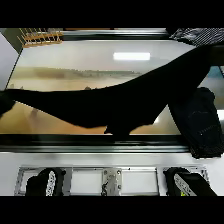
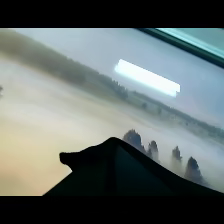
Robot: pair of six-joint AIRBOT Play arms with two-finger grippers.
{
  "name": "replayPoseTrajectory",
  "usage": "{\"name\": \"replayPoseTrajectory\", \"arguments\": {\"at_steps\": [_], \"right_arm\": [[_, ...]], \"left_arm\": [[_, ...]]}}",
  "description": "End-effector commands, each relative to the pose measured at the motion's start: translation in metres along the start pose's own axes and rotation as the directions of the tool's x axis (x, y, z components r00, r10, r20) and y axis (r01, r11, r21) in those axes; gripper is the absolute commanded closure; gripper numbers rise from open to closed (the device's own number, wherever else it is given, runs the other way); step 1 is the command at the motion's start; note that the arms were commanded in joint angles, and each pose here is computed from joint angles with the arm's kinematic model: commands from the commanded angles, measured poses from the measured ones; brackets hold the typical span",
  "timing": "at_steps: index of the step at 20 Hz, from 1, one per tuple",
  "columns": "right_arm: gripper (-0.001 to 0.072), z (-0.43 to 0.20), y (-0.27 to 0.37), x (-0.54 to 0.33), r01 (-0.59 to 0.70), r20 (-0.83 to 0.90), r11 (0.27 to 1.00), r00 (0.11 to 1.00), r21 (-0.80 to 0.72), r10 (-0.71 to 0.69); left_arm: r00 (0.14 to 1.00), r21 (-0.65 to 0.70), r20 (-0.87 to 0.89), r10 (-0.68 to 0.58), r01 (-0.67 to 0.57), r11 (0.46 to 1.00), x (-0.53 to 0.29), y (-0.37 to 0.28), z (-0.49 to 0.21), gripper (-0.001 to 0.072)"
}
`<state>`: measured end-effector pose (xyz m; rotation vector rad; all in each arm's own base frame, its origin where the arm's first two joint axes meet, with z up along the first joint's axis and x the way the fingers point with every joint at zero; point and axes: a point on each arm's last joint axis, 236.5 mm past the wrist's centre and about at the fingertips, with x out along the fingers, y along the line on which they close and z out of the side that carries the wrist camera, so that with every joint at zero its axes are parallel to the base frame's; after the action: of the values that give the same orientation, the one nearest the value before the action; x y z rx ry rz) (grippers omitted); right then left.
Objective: Fold the clothes and pants, and hang the long-sleeved shirts on hangers.
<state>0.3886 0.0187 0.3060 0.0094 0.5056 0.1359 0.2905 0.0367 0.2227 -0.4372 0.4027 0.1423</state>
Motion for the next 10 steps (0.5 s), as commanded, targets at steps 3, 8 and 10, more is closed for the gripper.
{"name": "replayPoseTrajectory", "arguments": {"at_steps": [3, 8, 10], "right_arm": [[0.0088, -0.11, -0.028, 0.132, 0.025, -0.361, 0.993, 0.932, 0.117, 0.019], [0.0056, -0.186, -0.011, 0.147, 0.005, -0.558, 0.978, 0.822, 0.207, 0.113], [0.0057, -0.237, 0.022, 0.134, -0.026, -0.63, 0.957, 0.747, 0.29, 0.212]], "left_arm": [[0.965, -0.156, -0.26, 0.021, -0.064, 0.986, 0.084, 0.037, -0.082, 0.0703], [0.879, -0.133, -0.471, 0.071, -0.151, 0.98, 0.12, 0.067, -0.142, 0.0703], [0.848, -0.114, -0.523, 0.089, -0.174, 0.978, 0.124, 0.075, -0.157, 0.0703]]}}
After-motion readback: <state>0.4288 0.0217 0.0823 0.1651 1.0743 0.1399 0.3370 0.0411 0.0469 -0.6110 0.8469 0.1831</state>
